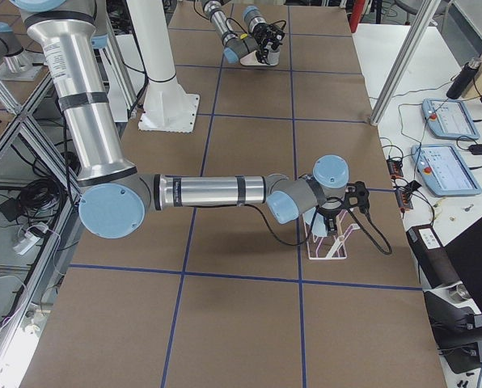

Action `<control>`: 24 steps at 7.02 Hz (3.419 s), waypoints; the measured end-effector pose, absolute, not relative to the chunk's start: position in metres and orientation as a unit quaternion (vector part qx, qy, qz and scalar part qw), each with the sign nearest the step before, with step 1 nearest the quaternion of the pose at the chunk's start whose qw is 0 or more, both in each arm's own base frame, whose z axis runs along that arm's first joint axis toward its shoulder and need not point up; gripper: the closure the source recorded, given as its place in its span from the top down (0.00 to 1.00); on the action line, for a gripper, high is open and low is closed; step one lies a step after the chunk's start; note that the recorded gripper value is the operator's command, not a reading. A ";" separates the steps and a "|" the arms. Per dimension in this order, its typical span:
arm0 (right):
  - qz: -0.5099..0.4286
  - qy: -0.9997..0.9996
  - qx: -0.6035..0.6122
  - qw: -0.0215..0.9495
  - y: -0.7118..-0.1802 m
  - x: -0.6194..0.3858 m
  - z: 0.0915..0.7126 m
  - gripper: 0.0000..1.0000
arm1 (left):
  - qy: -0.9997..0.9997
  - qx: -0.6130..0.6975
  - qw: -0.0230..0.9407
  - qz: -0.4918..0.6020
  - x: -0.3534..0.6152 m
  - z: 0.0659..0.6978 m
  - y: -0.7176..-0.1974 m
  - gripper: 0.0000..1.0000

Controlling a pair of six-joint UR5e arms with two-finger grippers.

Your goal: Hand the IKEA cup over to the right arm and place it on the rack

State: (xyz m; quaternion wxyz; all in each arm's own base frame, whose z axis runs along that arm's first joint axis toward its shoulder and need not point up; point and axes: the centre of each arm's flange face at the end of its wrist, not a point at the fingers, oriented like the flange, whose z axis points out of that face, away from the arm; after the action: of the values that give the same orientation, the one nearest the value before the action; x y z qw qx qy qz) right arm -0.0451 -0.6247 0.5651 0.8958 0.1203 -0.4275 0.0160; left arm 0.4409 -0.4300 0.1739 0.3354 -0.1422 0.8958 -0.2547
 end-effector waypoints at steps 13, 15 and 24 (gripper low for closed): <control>0.107 -0.480 0.097 0.865 -0.573 -0.041 0.421 1.00 | 0.757 0.145 0.617 -0.160 0.208 0.377 -0.483 1.00; 0.103 -0.483 0.097 0.864 -0.568 -0.047 0.415 1.00 | 0.675 0.200 0.698 -0.127 0.160 0.454 -0.441 1.00; 0.089 -0.484 0.112 0.863 -0.555 -0.055 0.427 1.00 | 0.443 0.152 0.881 -0.067 0.141 0.553 -0.346 0.99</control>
State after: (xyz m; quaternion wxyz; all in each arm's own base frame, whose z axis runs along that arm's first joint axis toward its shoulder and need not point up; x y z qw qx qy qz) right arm -0.0549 -0.5552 0.4274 0.8631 0.1125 -0.4841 0.0894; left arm 0.1409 -0.3464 0.5529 0.8807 0.1524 0.4434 -0.0665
